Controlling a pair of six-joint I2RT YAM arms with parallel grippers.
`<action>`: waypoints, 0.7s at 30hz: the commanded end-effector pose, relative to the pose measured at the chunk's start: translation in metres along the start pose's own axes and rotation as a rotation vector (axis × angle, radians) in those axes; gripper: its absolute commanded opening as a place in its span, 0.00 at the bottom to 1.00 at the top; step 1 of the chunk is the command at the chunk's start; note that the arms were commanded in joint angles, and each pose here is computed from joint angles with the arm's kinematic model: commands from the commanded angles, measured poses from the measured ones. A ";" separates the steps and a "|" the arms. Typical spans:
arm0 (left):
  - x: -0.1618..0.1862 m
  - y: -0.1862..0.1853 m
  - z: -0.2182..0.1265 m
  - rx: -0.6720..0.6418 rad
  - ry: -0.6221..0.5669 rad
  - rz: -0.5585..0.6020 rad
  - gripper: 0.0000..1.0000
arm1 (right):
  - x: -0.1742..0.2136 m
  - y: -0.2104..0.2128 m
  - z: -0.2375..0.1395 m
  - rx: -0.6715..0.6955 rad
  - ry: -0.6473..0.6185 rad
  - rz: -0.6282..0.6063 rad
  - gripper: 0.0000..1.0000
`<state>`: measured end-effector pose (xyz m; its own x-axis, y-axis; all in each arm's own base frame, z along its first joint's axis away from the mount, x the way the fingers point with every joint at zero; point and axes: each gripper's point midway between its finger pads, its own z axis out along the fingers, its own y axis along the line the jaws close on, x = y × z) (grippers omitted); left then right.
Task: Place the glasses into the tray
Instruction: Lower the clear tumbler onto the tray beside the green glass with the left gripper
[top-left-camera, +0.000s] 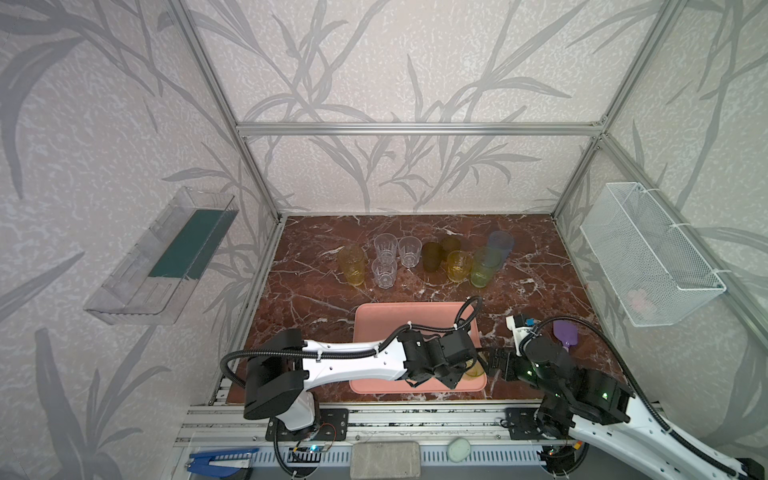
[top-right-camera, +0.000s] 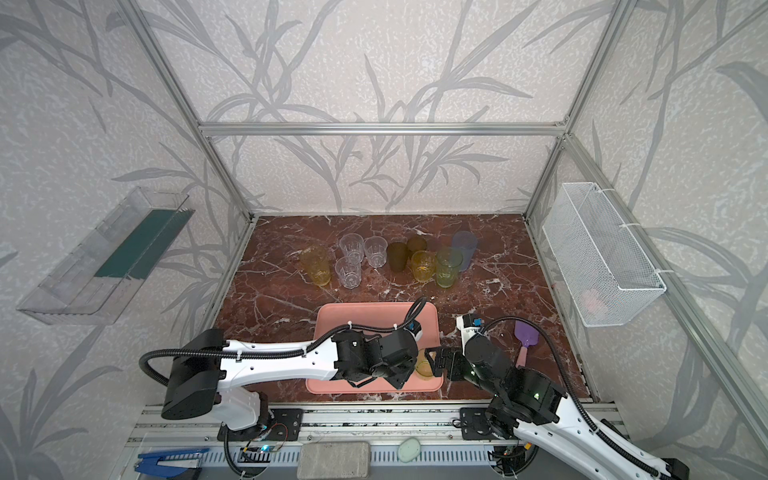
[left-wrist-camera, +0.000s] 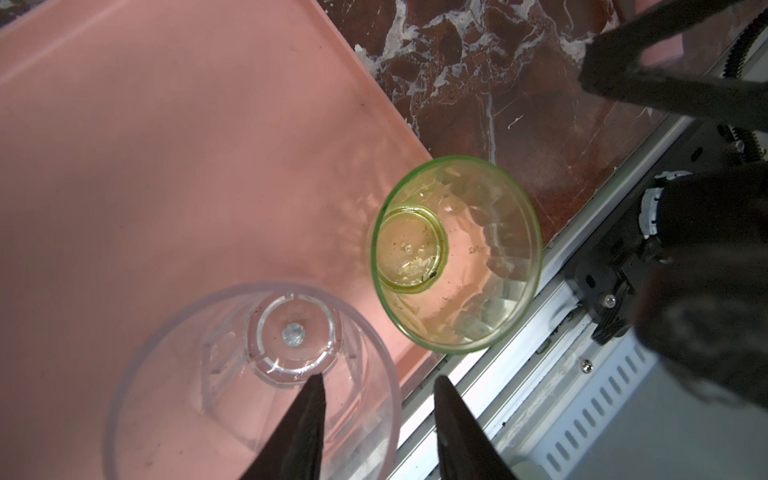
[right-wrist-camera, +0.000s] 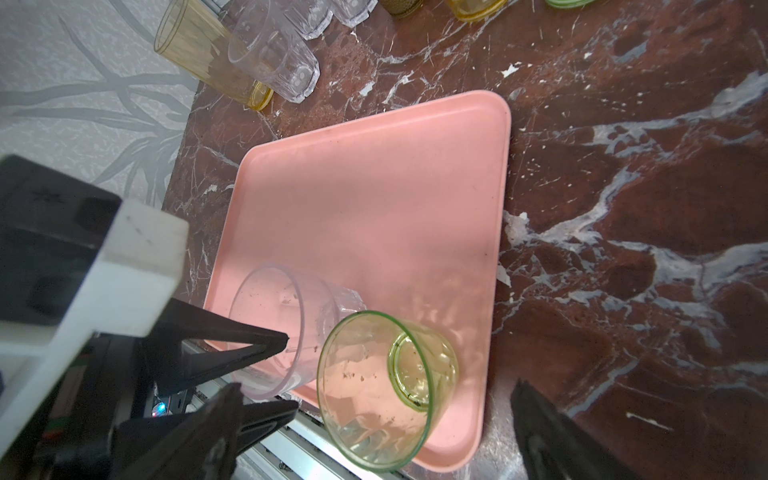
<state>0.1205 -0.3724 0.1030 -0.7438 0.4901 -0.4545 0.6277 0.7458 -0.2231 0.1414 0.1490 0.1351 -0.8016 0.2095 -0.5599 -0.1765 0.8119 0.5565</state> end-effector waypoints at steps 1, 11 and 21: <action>-0.003 0.004 -0.011 -0.005 -0.041 -0.019 0.47 | 0.001 -0.005 0.002 0.022 0.000 0.006 0.99; -0.009 0.013 -0.025 -0.018 -0.100 -0.047 0.75 | -0.004 0.004 0.004 0.009 0.004 -0.004 0.99; -0.028 0.045 -0.056 -0.024 -0.257 -0.151 0.99 | -0.019 0.030 0.006 -0.023 0.018 -0.033 0.99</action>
<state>0.1399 -0.3373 0.1376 -0.7478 0.3387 -0.5710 0.5559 0.7896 -0.2597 0.1478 0.1615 0.1343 -0.8277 0.1658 -0.5362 -0.1719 0.8346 0.5234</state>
